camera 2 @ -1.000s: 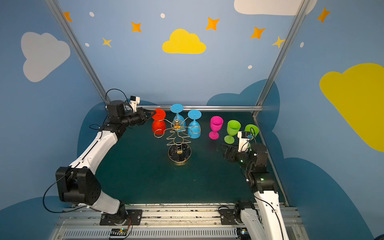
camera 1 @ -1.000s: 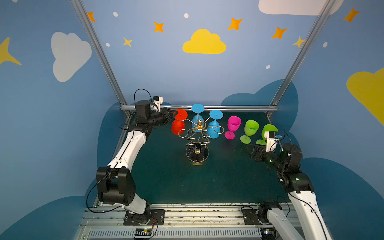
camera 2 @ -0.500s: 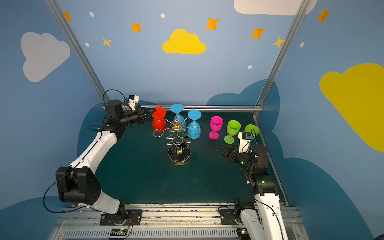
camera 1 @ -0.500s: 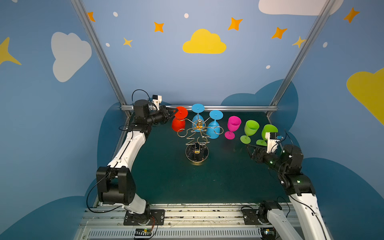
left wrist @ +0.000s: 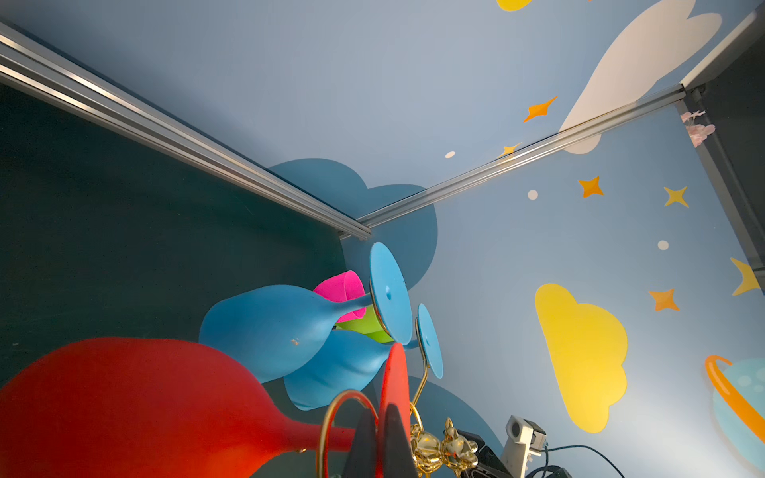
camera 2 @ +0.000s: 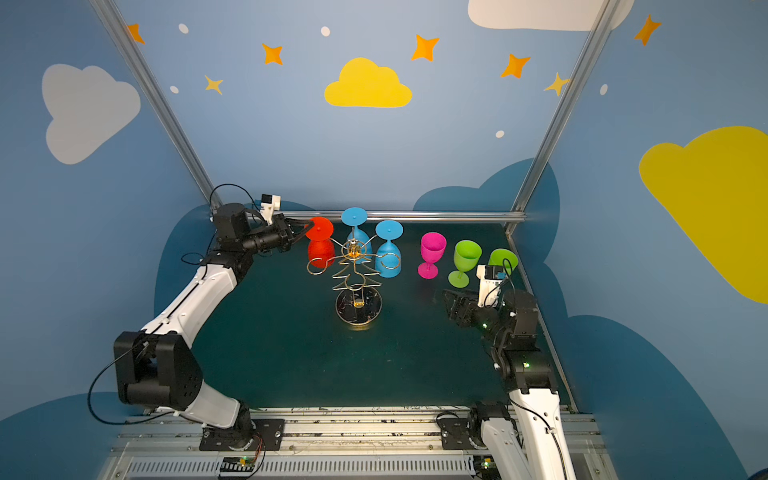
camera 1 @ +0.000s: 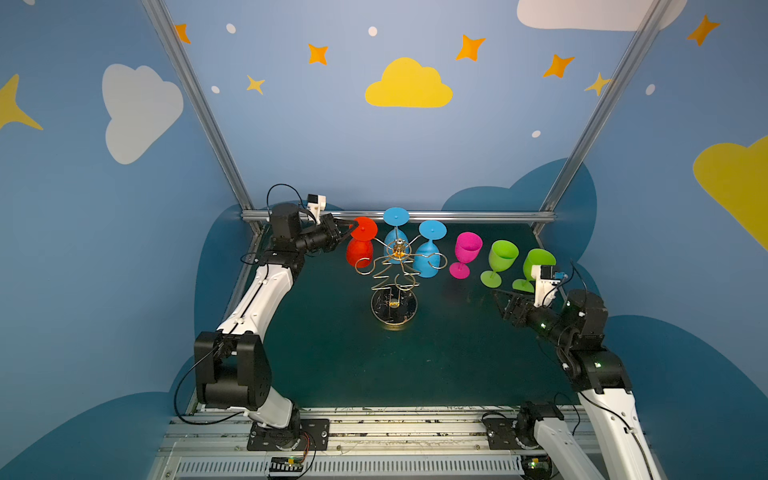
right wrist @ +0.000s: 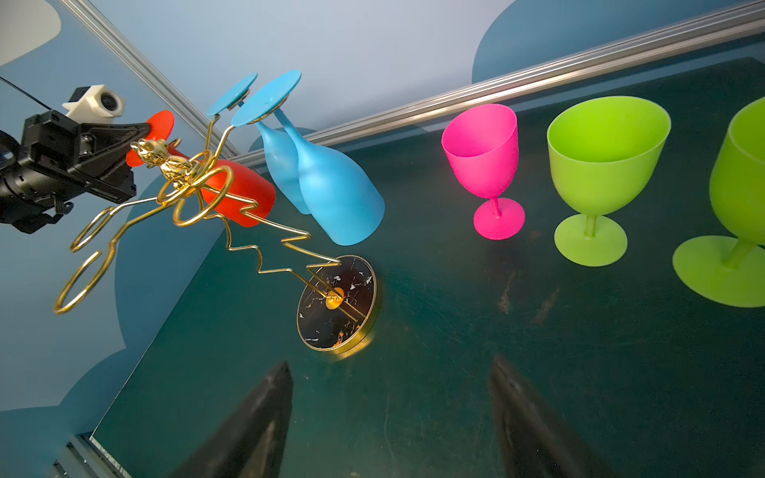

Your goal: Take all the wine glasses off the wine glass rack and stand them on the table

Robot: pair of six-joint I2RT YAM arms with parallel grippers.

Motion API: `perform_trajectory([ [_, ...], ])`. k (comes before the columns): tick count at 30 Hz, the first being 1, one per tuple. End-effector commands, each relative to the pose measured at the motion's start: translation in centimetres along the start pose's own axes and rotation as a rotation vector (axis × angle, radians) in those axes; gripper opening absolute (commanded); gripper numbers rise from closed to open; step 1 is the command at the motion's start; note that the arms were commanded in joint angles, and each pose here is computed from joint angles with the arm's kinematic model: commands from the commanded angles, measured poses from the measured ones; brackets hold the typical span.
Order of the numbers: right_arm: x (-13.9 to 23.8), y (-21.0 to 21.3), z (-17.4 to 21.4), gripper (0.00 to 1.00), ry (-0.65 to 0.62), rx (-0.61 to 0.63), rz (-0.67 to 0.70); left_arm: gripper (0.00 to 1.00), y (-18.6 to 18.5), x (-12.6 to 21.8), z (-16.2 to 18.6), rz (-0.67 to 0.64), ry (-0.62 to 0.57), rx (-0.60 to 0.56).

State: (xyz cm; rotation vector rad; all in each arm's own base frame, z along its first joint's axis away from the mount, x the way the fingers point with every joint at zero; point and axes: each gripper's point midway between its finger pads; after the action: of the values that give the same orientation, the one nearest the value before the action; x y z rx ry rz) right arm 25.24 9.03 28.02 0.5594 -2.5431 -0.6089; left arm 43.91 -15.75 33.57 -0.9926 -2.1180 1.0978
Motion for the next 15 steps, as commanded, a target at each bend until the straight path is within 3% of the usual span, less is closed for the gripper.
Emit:
perform_trajectory([
  [1, 0.4, 0.3, -0.1, 0.74, -0.005, 0.002, 0.0, 0.03, -2.0, 0.2, 0.2, 0.041, -0.001, -0.056],
  [15, 0.5, 0.3, -0.1, 0.74, -0.007, 0.007, 0.002, 0.03, -2.7, -0.8, 0.5, 0.054, 0.023, -0.071],
])
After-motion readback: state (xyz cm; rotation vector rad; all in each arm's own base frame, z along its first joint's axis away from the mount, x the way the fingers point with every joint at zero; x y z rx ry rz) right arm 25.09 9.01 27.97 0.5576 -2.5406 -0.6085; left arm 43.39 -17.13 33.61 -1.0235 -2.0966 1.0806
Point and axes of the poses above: each gripper's point midway between its finger pads, its own x axis back along the fingers, its own y axis along the line the jaws close on, z = x × y, and after that the axes turned 6 degrees about -x, right-handed
